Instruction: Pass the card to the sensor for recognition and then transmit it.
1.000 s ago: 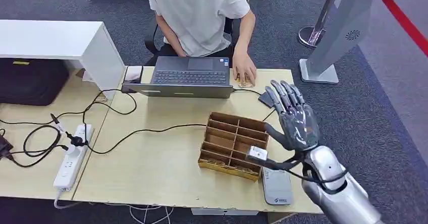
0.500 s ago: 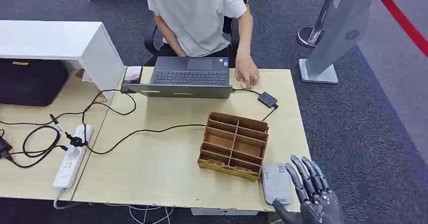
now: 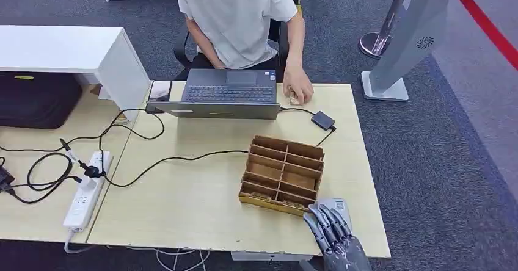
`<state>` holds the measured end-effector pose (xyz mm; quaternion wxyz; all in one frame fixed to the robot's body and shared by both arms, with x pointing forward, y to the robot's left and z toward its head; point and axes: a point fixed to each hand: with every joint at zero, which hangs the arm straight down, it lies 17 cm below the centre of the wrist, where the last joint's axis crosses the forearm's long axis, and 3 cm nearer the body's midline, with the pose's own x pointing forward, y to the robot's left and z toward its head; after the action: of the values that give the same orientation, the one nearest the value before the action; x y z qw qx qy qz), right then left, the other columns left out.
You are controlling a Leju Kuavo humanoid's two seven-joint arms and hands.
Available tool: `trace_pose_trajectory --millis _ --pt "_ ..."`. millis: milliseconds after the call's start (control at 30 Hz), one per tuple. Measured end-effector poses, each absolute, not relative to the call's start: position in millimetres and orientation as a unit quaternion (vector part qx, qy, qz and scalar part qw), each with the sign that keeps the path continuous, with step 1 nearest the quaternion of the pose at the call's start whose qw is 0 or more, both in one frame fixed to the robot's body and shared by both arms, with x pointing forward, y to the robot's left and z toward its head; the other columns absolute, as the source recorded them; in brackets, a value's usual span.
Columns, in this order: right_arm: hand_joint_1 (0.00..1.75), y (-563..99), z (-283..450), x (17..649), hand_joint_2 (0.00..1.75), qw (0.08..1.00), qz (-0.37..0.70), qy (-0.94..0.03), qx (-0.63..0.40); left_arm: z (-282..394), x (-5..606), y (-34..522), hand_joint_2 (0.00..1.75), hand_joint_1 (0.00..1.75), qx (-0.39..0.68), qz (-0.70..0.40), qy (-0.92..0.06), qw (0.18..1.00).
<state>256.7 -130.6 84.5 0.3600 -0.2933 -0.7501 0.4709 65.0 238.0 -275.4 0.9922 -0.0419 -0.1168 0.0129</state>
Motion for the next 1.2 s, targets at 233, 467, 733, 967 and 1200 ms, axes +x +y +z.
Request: trace_pose_trajectory --millis 233,467,733,967,1200 --pt "0.0 -118 71 284 1.75 0.37 0.47 -0.742 -0.303 -275 65 238 1.75 0.0 -0.044 0.002 -0.116 0.992" --pt "0.0 -102 63 306 1.75 0.336 0.494 -0.725 -0.342 -275 64 239 1.75 0.0 -0.047 -0.012 -0.115 0.992" --pt "0.0 -97 60 330 1.75 0.34 0.492 -0.719 -0.353 -275 63 241 1.75 0.0 -0.046 -0.023 -0.113 0.992" --pt "0.0 -94 58 343 1.75 0.358 0.483 -0.718 -0.351 -276 63 241 1.75 0.0 -0.046 -0.024 -0.113 0.992" --pt "0.0 -92 53 344 1.75 0.365 0.484 -0.715 -0.349 -276 63 241 1.75 0.0 -0.046 -0.024 -0.113 0.992"
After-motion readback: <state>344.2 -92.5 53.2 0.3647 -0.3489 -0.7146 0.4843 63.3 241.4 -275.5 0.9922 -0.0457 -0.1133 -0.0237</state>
